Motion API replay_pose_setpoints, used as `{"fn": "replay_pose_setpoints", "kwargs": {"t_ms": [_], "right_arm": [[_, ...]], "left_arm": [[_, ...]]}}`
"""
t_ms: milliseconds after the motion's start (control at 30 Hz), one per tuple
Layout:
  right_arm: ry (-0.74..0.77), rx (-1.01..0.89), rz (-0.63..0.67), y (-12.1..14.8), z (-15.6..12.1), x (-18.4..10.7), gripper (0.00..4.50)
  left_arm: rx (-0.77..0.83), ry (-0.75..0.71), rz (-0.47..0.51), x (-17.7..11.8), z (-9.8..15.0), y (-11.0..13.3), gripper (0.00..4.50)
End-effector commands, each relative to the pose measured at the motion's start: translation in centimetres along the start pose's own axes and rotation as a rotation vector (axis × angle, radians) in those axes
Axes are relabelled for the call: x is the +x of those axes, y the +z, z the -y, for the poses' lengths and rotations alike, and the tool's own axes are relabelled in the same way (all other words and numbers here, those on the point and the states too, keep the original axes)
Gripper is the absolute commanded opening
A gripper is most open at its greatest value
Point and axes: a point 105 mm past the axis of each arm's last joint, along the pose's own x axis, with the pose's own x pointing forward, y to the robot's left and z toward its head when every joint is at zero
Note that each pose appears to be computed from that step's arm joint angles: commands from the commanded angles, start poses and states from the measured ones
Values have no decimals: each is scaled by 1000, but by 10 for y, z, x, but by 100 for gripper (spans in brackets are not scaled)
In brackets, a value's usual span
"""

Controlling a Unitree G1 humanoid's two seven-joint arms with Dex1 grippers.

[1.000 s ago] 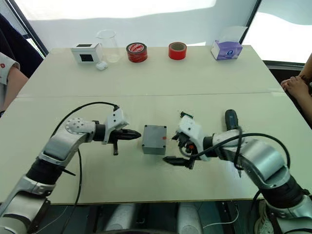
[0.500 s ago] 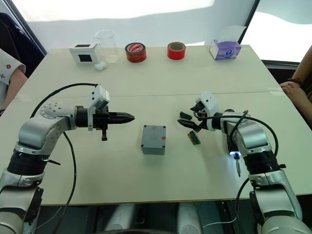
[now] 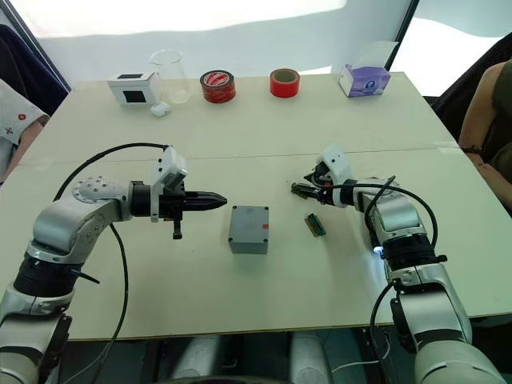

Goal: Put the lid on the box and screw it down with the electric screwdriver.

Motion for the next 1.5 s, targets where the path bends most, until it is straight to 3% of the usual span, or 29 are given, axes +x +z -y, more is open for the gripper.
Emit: {"fn": "replay_pose_setpoints", "kwargs": {"t_ms": [33, 300, 400, 500, 533, 767, 1167, 1267, 1500], "right_arm": [[8, -38, 50, 18, -1, 2, 212], [17, -41, 49, 17, -4, 5, 212], [15, -42, 49, 17, -4, 7, 138], [12, -45, 48, 17, -3, 8, 19], [12, -46, 47, 17, -2, 8, 9], [4, -61, 45, 17, -1, 6, 9], [-15, -79, 131, 45, 0, -10, 9], [-1, -115, 174, 61, -8, -19, 9], [157, -167, 216, 71, -69, -40, 9]], "left_arm": [[31, 1, 7, -1, 2, 5, 0], [30, -5, -9, -2, 4, 1, 0], [30, -4, -11, -3, 4, 0, 0], [30, -3, -13, -3, 4, 0, 0], [30, -3, -13, -3, 4, 0, 0], [31, 0, -12, -3, 4, 0, 0], [27, -6, -6, -1, 3, -1, 0], [25, -12, -7, -3, 4, -1, 0], [2, -59, -38, -15, 14, -7, 0]]}}
